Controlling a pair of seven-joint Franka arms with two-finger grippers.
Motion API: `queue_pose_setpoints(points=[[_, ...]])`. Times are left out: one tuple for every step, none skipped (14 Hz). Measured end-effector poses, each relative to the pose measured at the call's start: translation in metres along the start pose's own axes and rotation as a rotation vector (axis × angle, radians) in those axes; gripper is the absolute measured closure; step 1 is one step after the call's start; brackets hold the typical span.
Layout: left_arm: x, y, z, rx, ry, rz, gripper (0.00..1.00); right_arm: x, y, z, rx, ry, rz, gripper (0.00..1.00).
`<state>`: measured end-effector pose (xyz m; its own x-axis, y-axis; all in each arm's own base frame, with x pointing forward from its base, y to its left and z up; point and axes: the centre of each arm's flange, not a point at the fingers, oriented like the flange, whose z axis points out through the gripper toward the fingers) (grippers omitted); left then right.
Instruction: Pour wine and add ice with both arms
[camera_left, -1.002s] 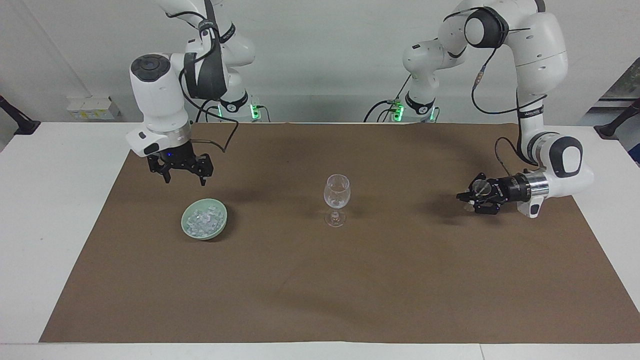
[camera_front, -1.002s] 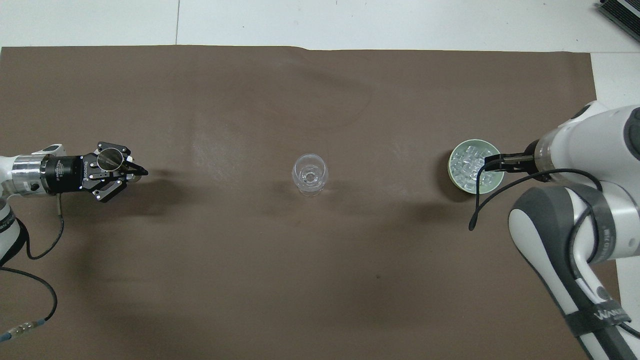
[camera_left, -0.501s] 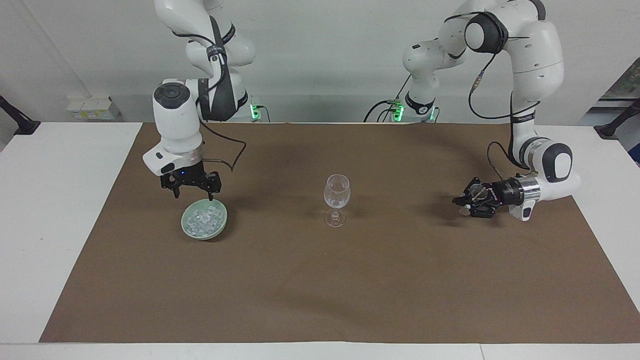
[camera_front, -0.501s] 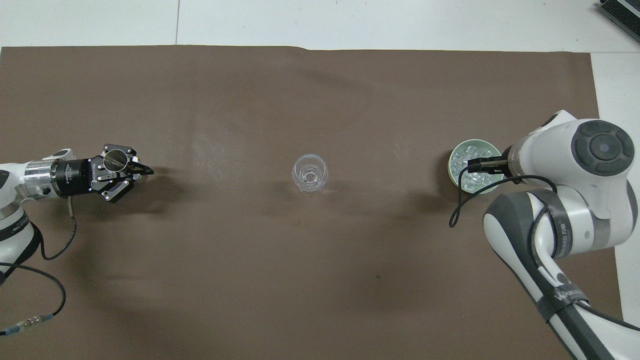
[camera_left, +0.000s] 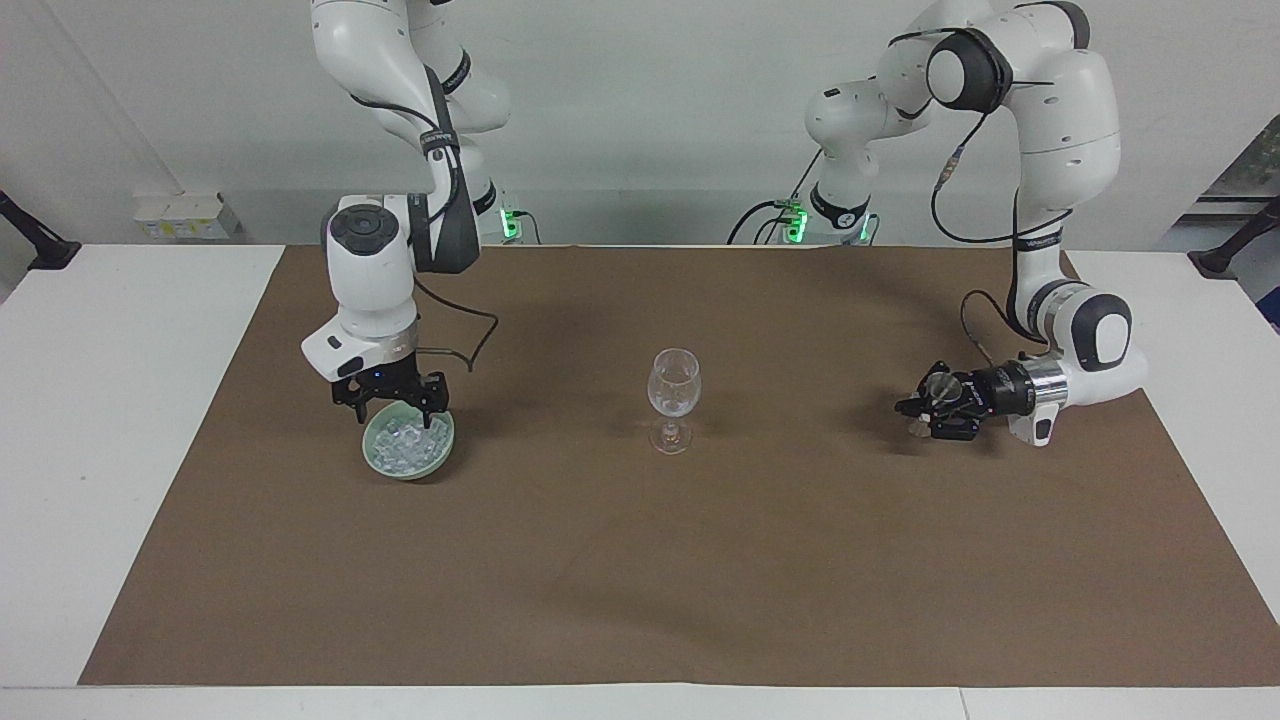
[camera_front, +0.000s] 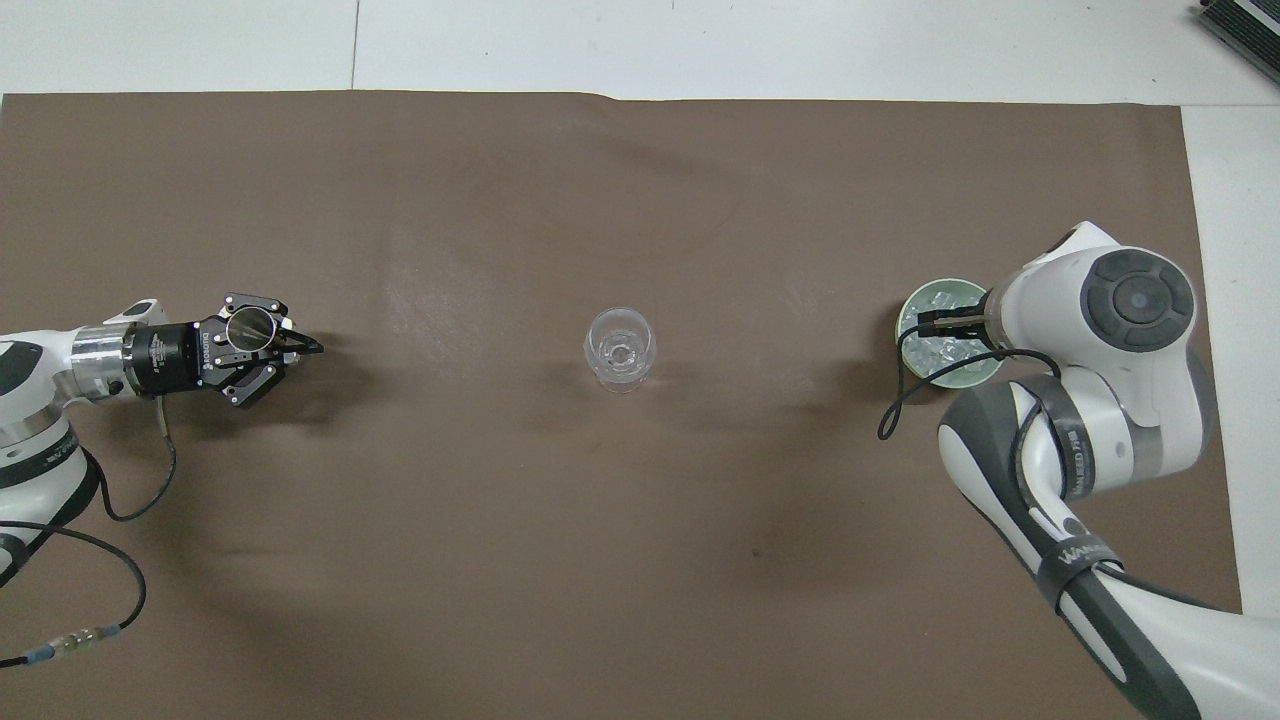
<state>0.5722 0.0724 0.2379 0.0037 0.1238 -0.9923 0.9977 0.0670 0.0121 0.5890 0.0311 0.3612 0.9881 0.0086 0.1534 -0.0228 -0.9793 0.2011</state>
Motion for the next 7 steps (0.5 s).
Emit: queue_pose_setpoints(points=[[0.002,-0.001,0.001,0.000,0.002,0.002,0.95,0.000,-0.001,0.006,-0.009,-0.004,0.000,0.06],[0.005,-0.002,0.002,0.001,0.002,0.003,0.95,0.000,-0.003,0.010,-0.013,-0.005,-0.002,0.10],[0.007,-0.004,0.003,0.002,0.001,0.003,0.95,0.000,-0.004,0.014,-0.014,-0.006,-0.005,0.10],[0.009,-0.004,0.004,0.002,0.000,0.004,0.95,-0.001,-0.005,0.016,-0.014,-0.009,-0.008,0.18],[0.010,-0.005,0.004,0.002,0.000,0.007,0.95,-0.001,-0.006,0.016,-0.014,-0.009,-0.009,0.18],[0.011,-0.005,0.004,0.002,0.000,0.010,0.95,-0.001,-0.007,0.016,-0.013,-0.007,-0.007,0.22],[0.012,-0.005,0.004,0.002,0.000,0.012,0.95,0.000,-0.011,0.015,-0.011,-0.003,-0.004,0.22]])
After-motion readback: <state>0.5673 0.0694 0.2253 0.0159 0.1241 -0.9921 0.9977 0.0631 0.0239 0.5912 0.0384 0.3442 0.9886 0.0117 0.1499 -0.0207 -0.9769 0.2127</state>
